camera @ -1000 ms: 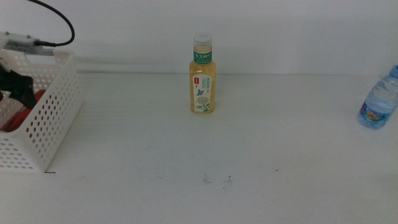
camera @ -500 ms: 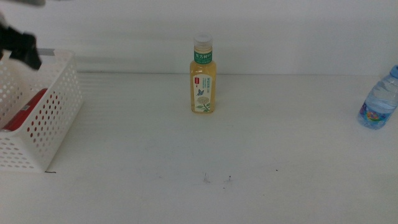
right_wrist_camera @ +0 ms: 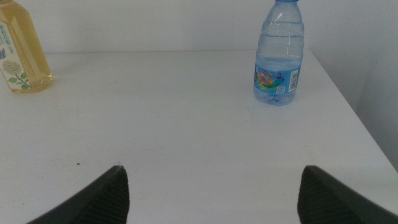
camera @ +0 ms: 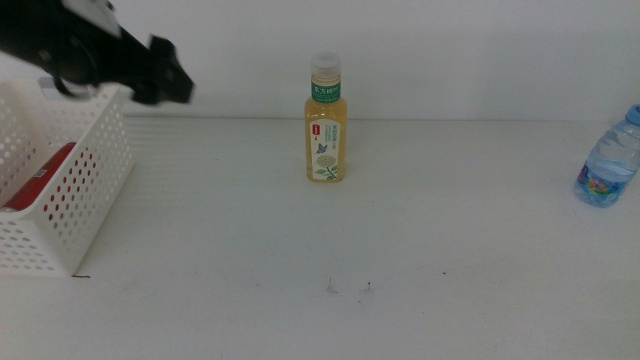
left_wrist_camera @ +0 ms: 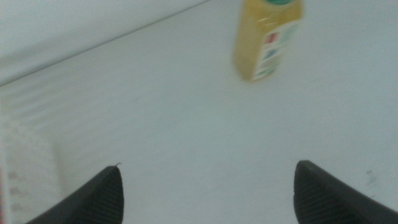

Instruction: Use arms to grab the bottles and put them into the dustbin to the left of the table.

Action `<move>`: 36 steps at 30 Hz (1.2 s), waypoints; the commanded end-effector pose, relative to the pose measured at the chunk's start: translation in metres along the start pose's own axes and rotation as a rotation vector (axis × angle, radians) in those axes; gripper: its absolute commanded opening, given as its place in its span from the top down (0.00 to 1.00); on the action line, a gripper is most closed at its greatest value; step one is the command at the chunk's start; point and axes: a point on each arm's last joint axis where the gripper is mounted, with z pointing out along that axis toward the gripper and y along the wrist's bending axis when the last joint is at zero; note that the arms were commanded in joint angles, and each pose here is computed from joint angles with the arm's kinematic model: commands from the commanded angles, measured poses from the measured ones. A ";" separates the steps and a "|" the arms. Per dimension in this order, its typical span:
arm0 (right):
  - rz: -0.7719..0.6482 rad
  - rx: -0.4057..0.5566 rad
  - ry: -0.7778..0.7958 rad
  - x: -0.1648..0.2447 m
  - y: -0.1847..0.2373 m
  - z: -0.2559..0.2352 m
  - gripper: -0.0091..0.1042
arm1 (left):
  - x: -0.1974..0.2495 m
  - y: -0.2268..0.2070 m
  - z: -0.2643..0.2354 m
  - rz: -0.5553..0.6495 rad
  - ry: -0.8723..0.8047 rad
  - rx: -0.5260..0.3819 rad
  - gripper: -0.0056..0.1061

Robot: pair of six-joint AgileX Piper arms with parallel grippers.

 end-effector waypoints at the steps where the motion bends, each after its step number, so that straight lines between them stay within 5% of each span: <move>1: -0.011 0.006 -0.014 0.000 0.000 0.000 0.16 | 0.009 -0.019 0.001 -0.019 -0.087 0.013 0.11; 22: -0.011 0.006 -0.014 0.000 0.000 0.000 0.16 | 0.139 -0.088 0.037 -0.068 -0.477 -0.011 0.11; 36: -0.011 0.006 -0.014 0.000 0.000 0.000 0.16 | 0.155 -0.099 0.032 -0.046 -0.553 0.018 0.11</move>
